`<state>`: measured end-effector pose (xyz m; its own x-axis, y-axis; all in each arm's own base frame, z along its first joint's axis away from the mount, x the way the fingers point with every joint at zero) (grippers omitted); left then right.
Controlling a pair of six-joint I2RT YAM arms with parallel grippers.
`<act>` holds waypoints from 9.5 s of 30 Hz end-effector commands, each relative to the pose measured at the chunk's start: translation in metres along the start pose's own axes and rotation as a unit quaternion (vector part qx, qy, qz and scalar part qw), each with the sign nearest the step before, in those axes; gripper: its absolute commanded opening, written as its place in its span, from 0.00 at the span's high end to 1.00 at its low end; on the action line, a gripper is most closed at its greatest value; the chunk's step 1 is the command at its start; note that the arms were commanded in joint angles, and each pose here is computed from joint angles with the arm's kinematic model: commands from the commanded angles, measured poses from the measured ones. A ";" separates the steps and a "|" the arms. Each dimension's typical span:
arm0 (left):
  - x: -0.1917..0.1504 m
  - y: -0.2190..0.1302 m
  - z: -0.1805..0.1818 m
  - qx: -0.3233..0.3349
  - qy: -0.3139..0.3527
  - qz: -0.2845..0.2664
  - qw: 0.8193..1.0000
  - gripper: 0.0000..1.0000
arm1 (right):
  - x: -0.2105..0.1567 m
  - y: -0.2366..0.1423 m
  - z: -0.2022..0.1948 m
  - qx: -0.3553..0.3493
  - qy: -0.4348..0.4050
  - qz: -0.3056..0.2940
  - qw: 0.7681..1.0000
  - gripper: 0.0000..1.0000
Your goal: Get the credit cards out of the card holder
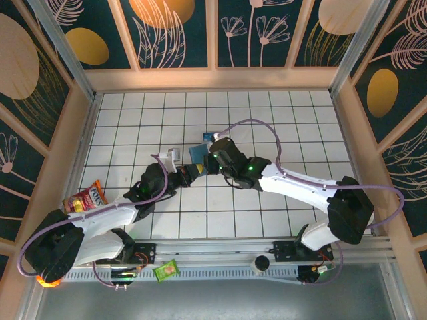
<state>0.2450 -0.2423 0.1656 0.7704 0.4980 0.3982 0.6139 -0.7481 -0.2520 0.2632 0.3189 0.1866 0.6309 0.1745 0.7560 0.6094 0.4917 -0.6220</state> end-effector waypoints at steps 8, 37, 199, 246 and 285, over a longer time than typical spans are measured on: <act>0.001 -0.001 -0.017 -0.035 -0.003 0.003 0.999 1.00 | -0.007 -0.008 -0.036 -0.077 0.002 -0.006 0.997 1.00; -0.106 -0.016 0.114 0.165 -0.161 0.186 0.955 0.49 | -0.132 -0.009 -0.045 -0.019 0.046 0.120 0.992 1.00; -0.050 0.010 0.091 0.173 0.015 0.095 0.980 0.80 | -0.128 0.041 -0.010 0.173 0.113 0.167 0.964 0.72; -0.074 0.003 0.130 0.226 0.003 0.137 0.965 1.00 | -0.151 0.035 -0.033 0.117 0.163 0.192 0.961 1.00; -0.070 0.018 0.116 0.205 0.028 0.149 0.967 1.00 | -0.137 0.006 -0.046 0.044 0.105 0.218 0.969 1.00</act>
<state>0.2258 -0.2383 0.0369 0.9071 0.2812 0.3133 0.4210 -0.6122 -0.6693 0.2025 0.2541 0.0684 0.9173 0.1892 0.3503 0.2210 0.4901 -0.8432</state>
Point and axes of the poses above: each hand's point on the last joint's axis, 136 mm out from that joint toward the fingers, its own y axis out along the fingers, its own z axis along the line the jaws close on, x = y × z, the point moved 2 cm from there along -y, back along the fingers, and after that the axes turned 12 degrees about -y, right-handed, at the moved point
